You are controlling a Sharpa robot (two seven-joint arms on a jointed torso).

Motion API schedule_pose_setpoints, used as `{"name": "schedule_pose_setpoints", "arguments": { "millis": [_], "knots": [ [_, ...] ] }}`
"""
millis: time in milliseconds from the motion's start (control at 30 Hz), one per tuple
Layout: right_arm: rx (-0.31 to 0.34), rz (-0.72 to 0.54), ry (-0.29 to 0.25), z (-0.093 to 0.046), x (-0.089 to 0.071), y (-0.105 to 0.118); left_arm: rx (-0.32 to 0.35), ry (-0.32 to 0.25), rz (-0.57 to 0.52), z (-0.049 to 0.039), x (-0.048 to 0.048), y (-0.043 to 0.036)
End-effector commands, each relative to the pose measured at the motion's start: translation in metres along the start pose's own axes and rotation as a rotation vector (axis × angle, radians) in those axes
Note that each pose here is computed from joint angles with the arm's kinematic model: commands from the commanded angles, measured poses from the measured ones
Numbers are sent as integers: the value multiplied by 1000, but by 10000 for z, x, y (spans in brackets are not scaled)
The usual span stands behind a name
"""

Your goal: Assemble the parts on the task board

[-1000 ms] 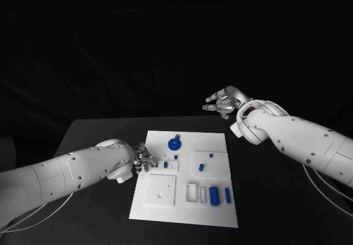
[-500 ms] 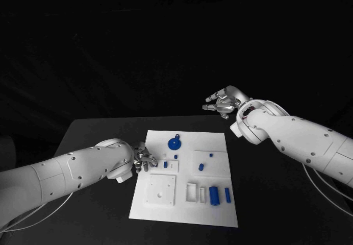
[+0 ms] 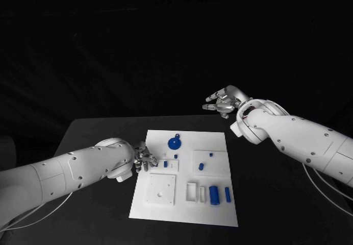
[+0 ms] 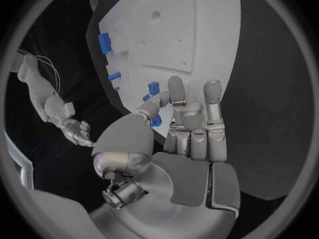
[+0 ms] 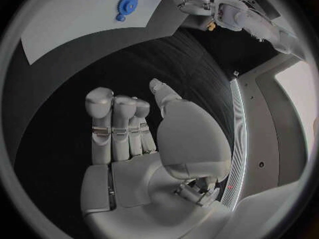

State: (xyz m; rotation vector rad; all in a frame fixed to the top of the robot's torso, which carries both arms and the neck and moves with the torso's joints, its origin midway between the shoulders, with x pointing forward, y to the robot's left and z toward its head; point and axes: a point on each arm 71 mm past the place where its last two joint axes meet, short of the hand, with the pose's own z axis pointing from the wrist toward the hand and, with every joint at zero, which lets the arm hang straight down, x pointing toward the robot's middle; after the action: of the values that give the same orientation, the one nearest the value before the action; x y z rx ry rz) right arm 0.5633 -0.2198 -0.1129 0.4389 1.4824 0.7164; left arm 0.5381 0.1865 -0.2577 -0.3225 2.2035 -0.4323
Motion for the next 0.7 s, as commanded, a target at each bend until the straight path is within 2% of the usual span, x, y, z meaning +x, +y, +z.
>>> {"name": "schedule_pose_setpoints", "arguments": {
  "millis": [33, 700],
  "knots": [
    [-7, -9, 11, -2, 15, 13, -21, 28, 61, 13, 65, 41],
    [-4, -13, 17, -7, 9, 4, -42, 42, 105, 20, 96, 9]
  ]
}}
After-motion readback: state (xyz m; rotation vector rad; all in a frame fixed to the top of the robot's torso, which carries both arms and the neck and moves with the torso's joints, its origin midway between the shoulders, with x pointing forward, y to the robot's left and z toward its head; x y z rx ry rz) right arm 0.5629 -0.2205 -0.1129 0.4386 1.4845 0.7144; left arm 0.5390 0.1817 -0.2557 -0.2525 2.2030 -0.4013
